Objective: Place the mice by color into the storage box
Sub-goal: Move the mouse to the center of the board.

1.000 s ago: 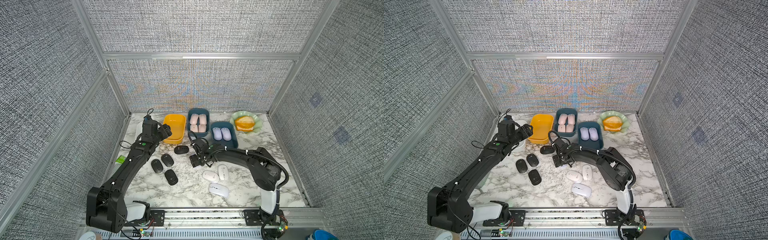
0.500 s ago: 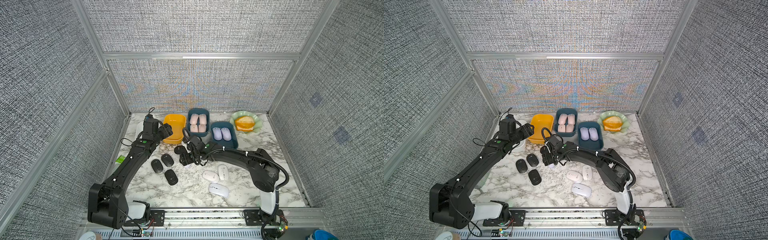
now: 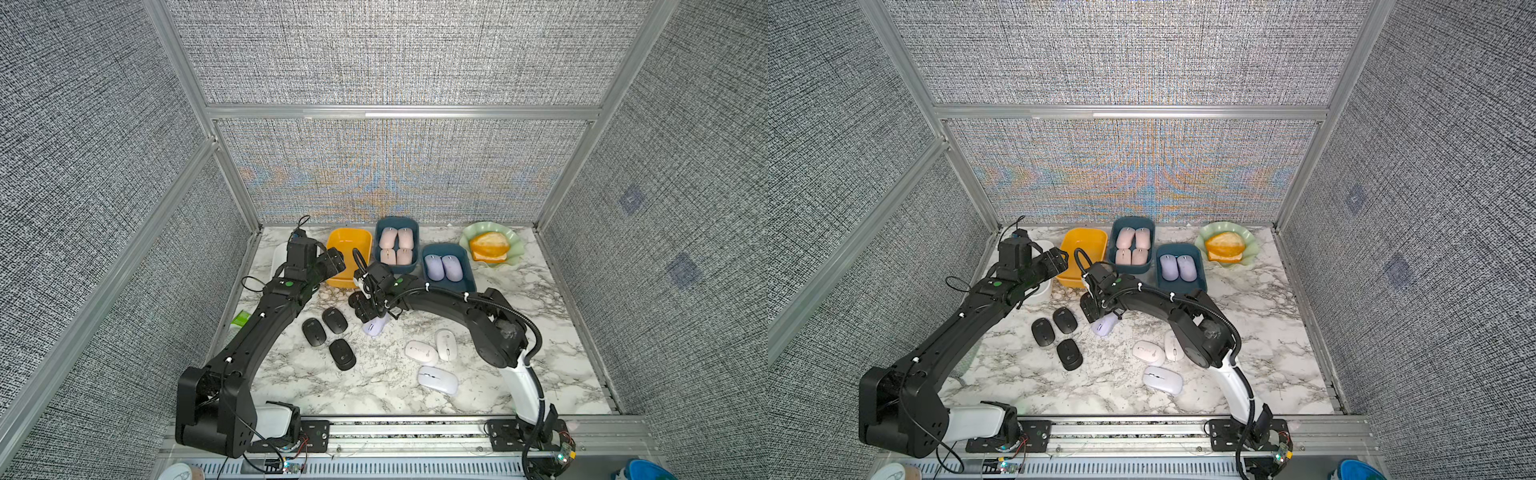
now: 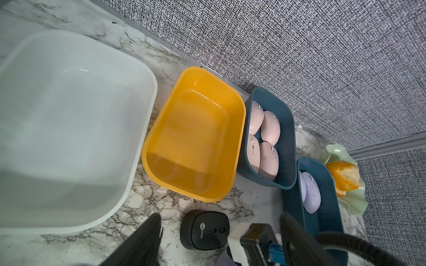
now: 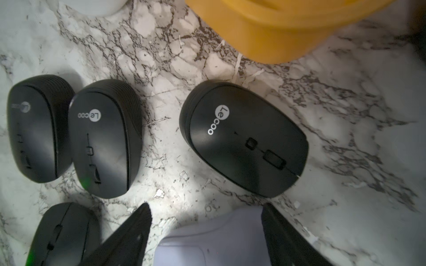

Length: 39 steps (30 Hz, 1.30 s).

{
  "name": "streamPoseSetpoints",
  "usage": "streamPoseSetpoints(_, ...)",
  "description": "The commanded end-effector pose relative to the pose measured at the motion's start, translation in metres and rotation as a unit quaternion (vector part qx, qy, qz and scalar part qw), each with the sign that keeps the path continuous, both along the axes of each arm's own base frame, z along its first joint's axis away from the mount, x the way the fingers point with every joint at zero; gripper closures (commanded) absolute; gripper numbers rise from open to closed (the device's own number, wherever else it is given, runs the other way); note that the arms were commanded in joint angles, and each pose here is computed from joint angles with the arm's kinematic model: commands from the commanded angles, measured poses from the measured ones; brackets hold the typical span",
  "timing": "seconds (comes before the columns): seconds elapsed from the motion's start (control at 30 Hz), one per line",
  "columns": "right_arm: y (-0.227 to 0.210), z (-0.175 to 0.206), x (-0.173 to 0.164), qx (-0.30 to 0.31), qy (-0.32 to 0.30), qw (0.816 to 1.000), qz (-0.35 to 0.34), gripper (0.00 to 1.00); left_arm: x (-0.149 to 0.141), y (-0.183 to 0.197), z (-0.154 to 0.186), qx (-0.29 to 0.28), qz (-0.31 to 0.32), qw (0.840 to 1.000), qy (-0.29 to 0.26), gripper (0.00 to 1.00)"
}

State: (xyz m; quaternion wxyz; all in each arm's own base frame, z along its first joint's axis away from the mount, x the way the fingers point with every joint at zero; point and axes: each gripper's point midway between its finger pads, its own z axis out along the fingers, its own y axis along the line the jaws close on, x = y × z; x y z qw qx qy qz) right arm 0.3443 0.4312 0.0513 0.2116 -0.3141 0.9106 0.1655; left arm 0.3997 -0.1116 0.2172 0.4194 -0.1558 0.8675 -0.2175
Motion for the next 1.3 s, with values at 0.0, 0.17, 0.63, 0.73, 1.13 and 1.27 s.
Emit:
streamPoseSetpoints(0.0, 0.001, -0.004, -0.005, -0.002, 0.012, 1.0, 0.009, 0.22, 0.003, -0.002, 0.0, -0.003, -0.005, 1.0, -0.001, 0.19)
streamPoseSetpoints(0.17, -0.016, -0.005, -0.019, -0.019, 0.014, 1.0, -0.001, 0.22, 0.003, -0.003, 0.002, -0.004, -0.008, 1.0, 0.001, 0.18)
streamPoseSetpoints(0.63, -0.048, -0.015, -0.105, -0.052, 0.074, 0.996, 0.006, 0.22, 0.004, -0.007, 0.001, -0.012, -0.018, 1.0, 0.001, 0.18)
streamPoseSetpoints(0.73, -0.052, -0.022, -0.113, -0.097, 0.047, 0.994, 0.017, 0.21, 0.004, -0.008, -0.002, -0.013, -0.022, 1.0, 0.004, 0.18)
streamPoseSetpoints(1.13, -0.067, 0.01, -0.119, -0.153, -0.044, 0.986, 0.055, 0.18, 0.004, -0.011, -0.003, -0.015, -0.027, 0.999, 0.008, 0.19)
streamPoseSetpoints(1.27, -0.081, 0.009, -0.137, -0.174, -0.044, 0.98, 0.081, 0.17, 0.003, -0.011, -0.004, -0.017, -0.028, 0.999, 0.009, 0.19)
